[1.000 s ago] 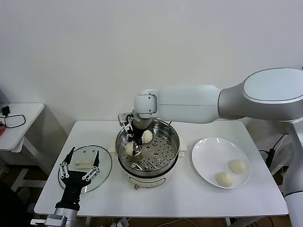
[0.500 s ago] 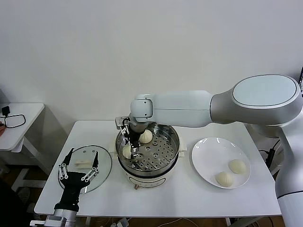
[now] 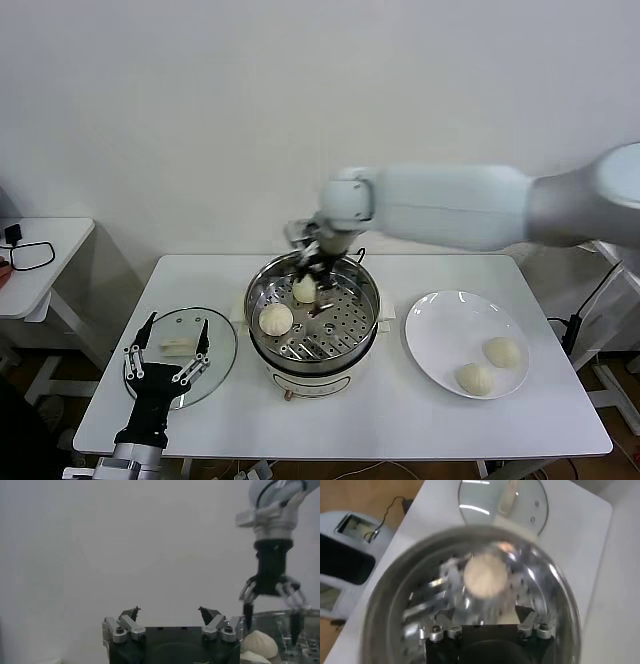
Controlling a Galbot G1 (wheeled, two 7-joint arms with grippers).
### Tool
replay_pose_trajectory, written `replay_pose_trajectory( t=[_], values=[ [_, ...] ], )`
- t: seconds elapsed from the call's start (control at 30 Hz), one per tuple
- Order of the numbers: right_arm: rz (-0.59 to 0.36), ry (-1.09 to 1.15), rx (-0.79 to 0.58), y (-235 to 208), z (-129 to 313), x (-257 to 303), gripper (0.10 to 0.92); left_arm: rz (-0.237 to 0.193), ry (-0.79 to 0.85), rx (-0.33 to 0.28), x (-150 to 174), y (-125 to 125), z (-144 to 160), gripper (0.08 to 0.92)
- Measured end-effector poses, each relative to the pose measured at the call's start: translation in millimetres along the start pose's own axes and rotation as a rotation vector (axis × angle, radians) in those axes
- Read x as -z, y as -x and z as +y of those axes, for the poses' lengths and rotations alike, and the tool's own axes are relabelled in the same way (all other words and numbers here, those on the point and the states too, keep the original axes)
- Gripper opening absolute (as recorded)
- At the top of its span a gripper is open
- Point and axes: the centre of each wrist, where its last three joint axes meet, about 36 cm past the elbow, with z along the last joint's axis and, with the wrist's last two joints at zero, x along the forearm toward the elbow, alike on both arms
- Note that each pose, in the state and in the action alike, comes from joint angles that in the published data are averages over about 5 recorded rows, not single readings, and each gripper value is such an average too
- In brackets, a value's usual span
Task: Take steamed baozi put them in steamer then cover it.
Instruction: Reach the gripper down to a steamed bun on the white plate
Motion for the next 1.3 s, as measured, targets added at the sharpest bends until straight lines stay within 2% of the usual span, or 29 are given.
replay_pose_trajectory(
  t=[0.23, 0.5, 0.83, 1.3],
  values=[
    [0.043, 0.068, 0.040, -26, 43, -107, 0.823, -0.004, 0.001, -0.004, 2, 1, -3, 0.823],
    [0.088, 0.144, 0.114, 1, 99, -192, 0.823, 0.001, 0.001, -0.007, 5, -1, -5, 0.823],
    [0.104, 0.191, 0.204, 56, 135, -237, 0.823, 0.015, 0.002, -0.004, 2, -6, -6, 0.823],
    [0.107, 0.224, 0.254, 107, 147, -259, 0.823, 0.018, 0.005, -0.004, 1, -7, -6, 0.823]
  ],
)
